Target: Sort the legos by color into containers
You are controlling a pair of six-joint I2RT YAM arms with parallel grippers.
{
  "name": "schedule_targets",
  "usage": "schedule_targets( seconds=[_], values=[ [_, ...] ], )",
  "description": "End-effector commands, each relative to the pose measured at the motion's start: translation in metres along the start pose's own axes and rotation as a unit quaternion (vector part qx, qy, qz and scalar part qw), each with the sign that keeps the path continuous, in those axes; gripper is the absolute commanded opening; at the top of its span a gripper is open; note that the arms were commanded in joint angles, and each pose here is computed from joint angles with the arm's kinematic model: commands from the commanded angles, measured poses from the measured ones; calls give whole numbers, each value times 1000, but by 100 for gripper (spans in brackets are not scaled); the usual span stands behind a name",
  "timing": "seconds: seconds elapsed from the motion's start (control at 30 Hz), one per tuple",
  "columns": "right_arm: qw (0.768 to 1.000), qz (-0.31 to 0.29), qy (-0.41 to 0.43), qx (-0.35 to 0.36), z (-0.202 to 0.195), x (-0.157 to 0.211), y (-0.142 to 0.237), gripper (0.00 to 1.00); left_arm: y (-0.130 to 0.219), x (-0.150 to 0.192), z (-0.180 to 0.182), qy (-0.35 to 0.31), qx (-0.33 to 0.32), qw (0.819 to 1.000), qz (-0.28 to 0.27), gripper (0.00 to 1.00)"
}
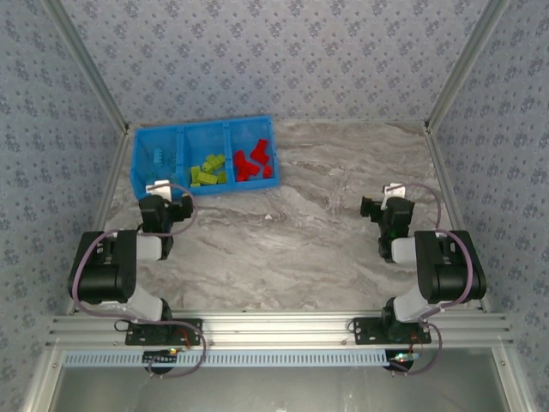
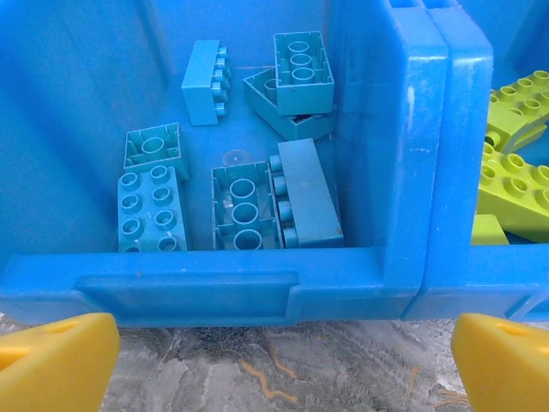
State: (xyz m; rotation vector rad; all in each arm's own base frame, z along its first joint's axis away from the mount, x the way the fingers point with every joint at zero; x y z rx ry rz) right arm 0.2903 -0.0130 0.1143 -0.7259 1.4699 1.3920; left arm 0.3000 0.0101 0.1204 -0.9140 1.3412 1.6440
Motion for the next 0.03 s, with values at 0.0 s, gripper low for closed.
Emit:
schedule_targets(
  seconds=[0.0],
  values=[
    [1000,-16,1,-4,0,-9,-1,100,-1,-7,1,8,-5,1000,-12,99]
  ],
)
Point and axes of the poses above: each hand's point on the last joint's axis, 136 mm out from that joint toward the fingers, its own y axis back along the fingers, its own z axis along the line the jaws close on, x = y × z, the point moved 10 cm from there along y, back along the fingers, and after that the axes turned 10 degrees about -y, right-handed, at the moved point
